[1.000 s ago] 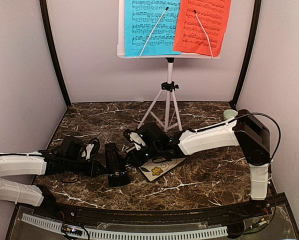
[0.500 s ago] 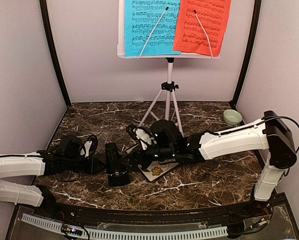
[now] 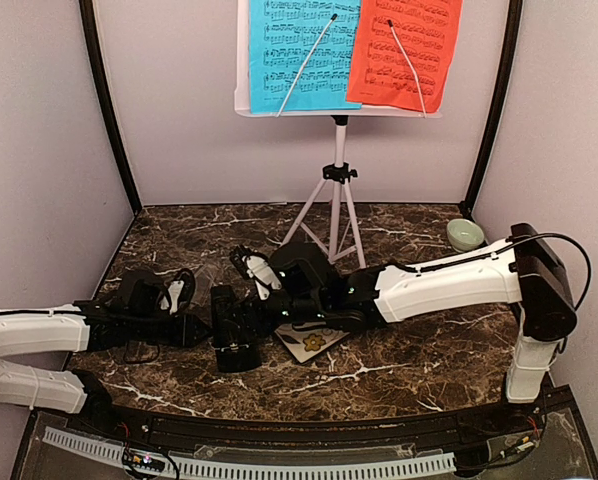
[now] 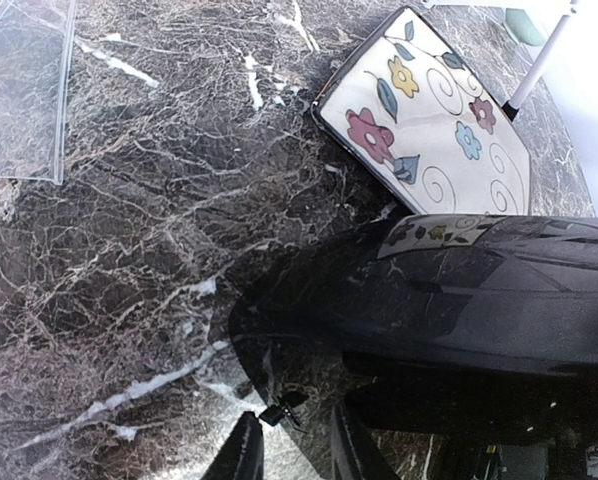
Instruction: Set up the instrument practice props
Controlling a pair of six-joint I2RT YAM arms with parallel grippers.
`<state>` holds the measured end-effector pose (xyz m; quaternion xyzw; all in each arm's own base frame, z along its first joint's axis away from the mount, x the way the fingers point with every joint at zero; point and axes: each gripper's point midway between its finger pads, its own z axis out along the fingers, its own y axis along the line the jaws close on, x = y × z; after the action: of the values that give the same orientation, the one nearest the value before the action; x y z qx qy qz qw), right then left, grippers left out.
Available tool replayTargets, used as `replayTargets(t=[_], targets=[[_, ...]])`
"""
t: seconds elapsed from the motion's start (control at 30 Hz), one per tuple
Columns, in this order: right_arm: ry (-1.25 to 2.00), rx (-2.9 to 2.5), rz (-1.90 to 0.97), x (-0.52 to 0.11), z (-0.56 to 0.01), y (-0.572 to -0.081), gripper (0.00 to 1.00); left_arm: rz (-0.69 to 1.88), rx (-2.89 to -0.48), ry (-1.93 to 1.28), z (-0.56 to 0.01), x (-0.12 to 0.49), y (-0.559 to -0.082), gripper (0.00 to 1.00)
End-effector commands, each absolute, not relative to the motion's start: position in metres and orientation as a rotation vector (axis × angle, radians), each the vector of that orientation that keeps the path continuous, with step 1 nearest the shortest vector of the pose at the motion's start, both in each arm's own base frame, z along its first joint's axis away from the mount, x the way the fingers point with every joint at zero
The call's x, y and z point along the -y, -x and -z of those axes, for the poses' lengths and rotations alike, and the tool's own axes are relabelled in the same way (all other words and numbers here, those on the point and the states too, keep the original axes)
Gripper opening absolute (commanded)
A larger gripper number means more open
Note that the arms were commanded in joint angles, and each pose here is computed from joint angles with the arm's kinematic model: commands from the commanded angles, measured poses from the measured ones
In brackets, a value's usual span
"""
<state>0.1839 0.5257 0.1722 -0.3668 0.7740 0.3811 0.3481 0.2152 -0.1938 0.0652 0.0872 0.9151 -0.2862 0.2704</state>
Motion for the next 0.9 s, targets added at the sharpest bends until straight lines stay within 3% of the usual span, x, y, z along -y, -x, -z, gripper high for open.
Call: replayTargets(t=[0.0,0.27,0.4,0.57,0.67,0.87], targets=[[0.882,-2.030,-0.903,-0.524,-0.171,-0.199,0.63,0.790,-2.415,-0.255,-0.076,0.198,-0.218,0.25],[0.871,-2.046,-0.889,-0.513,-0.167,-0.197,0.47,0.780,-2.411,-0.255,-0.077,0.196,-0.218,0.25],[0.909,-2.018,-0.939,-0.517,-0.171,-0.189,0.66,0.781,-2.409,-0.261,-0.077,0.197,-0.219,0.25],[0.911,-2.006,-0.963,-0.530,-0.177,-0.187,0.73,0.787,-2.405,-0.262,-0.078,0.198,-0.220,0.25],[0.893,-2.005,-0.960,-0.534,-0.180,-0.191,0.71,0.786,-2.405,-0.265,-0.079,0.199,-0.220,0.25],[0.861,-2.032,-0.914,-0.531,-0.174,-0.198,0.56,0.775,-2.402,-0.265,-0.080,0.196,-0.219,0.25]])
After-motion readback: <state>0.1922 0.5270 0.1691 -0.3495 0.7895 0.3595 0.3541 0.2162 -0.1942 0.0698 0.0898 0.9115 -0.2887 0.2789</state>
